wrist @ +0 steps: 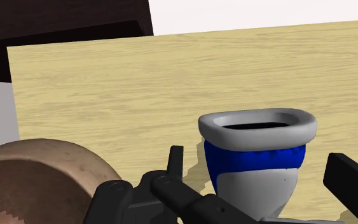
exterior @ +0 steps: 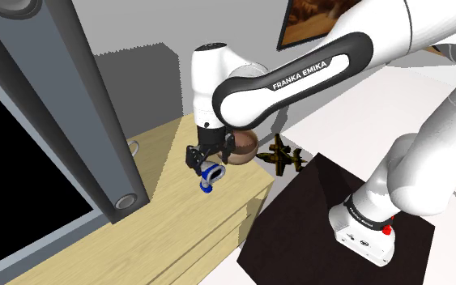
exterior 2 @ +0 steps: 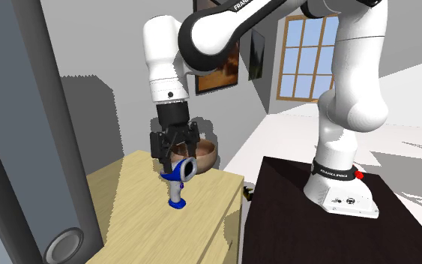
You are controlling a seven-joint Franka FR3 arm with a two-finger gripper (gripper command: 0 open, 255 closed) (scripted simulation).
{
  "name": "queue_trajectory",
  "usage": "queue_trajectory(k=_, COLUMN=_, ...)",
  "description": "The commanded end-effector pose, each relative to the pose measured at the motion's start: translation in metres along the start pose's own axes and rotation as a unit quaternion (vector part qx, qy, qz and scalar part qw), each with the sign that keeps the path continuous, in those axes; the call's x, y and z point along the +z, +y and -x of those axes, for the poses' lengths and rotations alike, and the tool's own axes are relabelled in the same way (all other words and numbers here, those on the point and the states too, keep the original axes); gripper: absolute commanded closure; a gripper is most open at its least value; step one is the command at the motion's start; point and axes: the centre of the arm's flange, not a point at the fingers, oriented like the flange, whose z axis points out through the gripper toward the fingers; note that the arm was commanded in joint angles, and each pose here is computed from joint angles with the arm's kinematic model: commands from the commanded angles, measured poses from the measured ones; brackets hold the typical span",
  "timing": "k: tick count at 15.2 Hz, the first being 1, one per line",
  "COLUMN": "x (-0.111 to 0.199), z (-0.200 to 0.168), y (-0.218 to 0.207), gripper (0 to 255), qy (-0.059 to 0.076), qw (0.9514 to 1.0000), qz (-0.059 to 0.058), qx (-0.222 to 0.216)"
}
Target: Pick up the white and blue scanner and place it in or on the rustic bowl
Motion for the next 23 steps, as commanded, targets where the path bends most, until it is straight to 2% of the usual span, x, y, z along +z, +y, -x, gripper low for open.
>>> queue_trajectory(k=1, x=0.012, z=0.002, y=0.000, gripper=0, qy=0.000, qw=1.0000, qz=0.000, qx=0.000)
queue_trajectory(k=9, x=0.015, z=0.002, y=0.000, gripper=0, qy=0.000, qw=1.0000, qz=0.000, qx=0.000)
queue_trajectory(k=10, x=0.015, z=0.002, y=0.000, gripper=255, qy=0.000, qw=1.0000, qz=0.000, qx=0.000)
queue_trajectory(k=19, x=0.015, z=0.002, y=0.000, gripper=255, qy=0.000, qw=1.0000, qz=0.000, qx=0.000)
queue_trajectory(k=23, x=-0.006, z=0.005, y=-0.001, gripper=255, qy=0.000, qw=1.0000, qz=0.000, qx=0.000)
